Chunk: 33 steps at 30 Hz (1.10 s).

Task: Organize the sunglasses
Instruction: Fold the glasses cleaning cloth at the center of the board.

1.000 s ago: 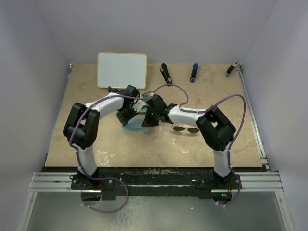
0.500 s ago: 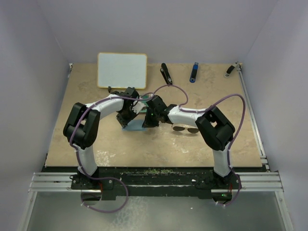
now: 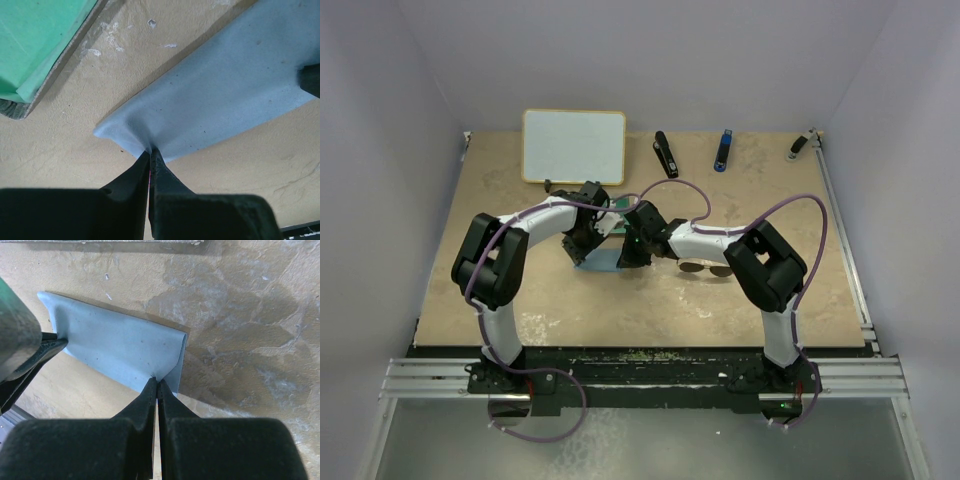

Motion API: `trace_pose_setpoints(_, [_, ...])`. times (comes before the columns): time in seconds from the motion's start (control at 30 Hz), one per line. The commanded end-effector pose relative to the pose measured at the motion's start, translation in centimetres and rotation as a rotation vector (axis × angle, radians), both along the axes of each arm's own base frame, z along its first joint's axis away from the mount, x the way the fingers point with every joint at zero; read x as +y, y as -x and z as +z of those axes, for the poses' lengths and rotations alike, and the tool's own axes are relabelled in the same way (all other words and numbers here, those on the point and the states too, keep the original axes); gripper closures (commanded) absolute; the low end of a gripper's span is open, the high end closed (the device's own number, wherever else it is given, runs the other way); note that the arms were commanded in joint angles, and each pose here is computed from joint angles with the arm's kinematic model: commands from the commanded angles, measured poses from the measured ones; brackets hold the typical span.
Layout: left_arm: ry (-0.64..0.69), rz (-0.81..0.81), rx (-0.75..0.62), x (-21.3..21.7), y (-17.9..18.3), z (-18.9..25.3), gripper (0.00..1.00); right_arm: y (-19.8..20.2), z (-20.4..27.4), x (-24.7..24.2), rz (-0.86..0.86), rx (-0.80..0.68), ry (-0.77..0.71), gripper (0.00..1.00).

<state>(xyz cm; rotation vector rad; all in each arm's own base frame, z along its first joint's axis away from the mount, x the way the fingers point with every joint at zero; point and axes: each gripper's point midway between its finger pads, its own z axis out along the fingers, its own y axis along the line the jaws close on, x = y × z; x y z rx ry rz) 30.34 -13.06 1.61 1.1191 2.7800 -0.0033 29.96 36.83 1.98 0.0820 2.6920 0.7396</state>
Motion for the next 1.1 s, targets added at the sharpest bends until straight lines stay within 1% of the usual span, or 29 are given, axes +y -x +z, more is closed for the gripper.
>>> trace_pose_setpoints(0.0, [0.002,0.018,-0.038,0.1,-0.7,0.4,0.96,0.1,-0.1,-0.1,0.013,-0.003,0.003,1.0])
trace_pose_setpoints(0.33, [0.005,0.019,-0.036,0.2,-0.4,0.1,0.96,0.2,-0.3,-0.3,0.013,0.002,0.011,1.0])
trace_pose_setpoints(0.53, [0.007,0.018,-0.033,0.2,-0.3,0.1,0.94,0.3,-0.1,-0.5,0.011,0.0,0.015,0.88])
trace_pose_setpoints(0.67, [0.01,0.017,-0.038,0.2,-0.2,0.3,0.9,0.2,0.4,-0.7,0.004,-0.01,0.017,0.81])
trace_pose_setpoints(0.83, [0.015,0.017,-0.044,0.2,-0.1,0.8,0.82,0.1,1.1,-0.8,-0.001,-0.021,0.014,0.79])
trace_pose_setpoints(1.07, [0.014,0.015,-0.046,0.3,0.1,1.3,0.82,0.0,2.9,-0.6,0.001,-0.048,-0.014,0.7])
